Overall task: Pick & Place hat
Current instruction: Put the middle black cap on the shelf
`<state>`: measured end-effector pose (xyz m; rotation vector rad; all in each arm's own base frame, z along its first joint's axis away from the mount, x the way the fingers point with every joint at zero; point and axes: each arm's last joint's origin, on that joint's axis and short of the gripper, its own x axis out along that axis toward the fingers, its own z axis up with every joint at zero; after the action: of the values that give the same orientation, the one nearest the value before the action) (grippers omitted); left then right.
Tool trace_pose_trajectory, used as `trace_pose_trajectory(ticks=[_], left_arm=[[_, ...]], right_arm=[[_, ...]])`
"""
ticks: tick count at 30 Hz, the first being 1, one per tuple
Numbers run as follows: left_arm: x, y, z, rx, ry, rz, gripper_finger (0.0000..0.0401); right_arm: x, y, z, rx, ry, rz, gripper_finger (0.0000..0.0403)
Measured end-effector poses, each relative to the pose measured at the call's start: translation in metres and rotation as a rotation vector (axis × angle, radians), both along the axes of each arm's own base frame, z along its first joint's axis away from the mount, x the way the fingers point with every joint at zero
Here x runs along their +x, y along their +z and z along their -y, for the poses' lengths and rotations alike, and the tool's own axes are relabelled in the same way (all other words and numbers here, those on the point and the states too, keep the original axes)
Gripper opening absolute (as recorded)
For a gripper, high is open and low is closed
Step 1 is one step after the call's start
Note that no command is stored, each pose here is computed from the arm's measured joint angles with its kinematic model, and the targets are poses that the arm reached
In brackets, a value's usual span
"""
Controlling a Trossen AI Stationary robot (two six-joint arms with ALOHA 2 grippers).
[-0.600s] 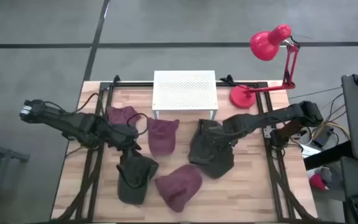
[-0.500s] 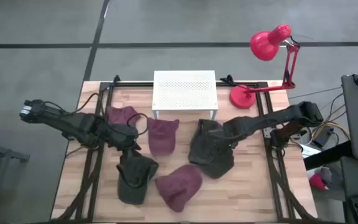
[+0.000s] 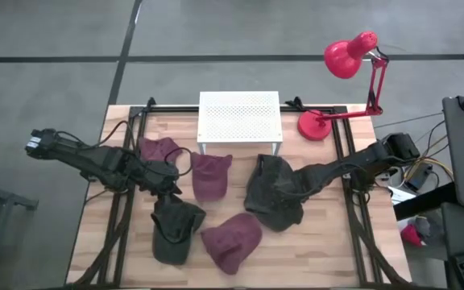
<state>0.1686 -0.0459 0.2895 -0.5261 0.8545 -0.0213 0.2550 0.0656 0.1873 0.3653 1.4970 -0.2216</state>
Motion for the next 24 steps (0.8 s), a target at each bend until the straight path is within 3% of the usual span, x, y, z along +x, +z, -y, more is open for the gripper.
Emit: trace_pose_trajectory(ticks=[15, 18, 22, 24], left_arm=[[-0.001, -0.015, 0.000, 0.017, -0.006, -0.042, 0.0168], [-0.002, -0.022, -0.001, 0.003, 0.016, -0.070, 0.0168], [-0.003, -0.029, -0.001, -0.002, 0.028, -0.096, 0.0168], [-0.003, -0.032, -0.001, 0.000, 0.029, -0.105, 0.0168]], right_arm=[[-0.001, -0.004, -0.008, 0.030, 0.016, 0.023, 0.0155], [-0.001, -0.005, -0.010, 0.084, 0.020, 0.013, 0.0116], [-0.002, -0.005, -0.011, 0.128, 0.025, 0.000, 0.0028], [0.000, -0.003, -0.012, 0.150, 0.027, 0.004, 0.0018]])
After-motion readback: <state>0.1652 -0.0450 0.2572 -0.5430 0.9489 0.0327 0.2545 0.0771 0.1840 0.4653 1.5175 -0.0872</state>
